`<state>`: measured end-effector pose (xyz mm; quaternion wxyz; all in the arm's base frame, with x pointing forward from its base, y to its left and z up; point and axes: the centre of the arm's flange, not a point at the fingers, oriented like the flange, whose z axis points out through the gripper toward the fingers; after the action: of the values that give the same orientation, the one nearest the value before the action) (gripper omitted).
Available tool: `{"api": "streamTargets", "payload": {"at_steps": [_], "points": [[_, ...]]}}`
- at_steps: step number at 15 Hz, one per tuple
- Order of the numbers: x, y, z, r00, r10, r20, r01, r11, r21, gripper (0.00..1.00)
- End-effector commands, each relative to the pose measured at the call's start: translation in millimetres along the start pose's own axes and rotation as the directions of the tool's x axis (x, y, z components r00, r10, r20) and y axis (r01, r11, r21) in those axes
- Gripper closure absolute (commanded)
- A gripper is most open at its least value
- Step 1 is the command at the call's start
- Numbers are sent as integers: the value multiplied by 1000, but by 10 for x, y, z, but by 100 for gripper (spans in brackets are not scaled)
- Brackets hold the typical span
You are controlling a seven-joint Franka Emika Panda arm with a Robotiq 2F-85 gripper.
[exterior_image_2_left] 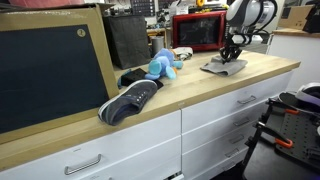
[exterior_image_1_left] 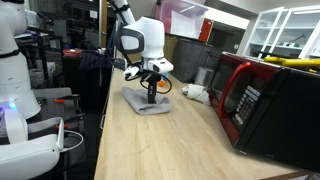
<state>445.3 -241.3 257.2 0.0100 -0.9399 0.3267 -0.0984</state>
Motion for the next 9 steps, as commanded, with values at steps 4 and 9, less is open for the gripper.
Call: {"api": "streamTargets", "payload": {"at_steps": [4, 9], "points": [[52, 246, -23, 996, -63, 65, 67, 996, -63, 98], [82, 306, -193, 999, -41, 22, 41, 999, 18, 51]]}}
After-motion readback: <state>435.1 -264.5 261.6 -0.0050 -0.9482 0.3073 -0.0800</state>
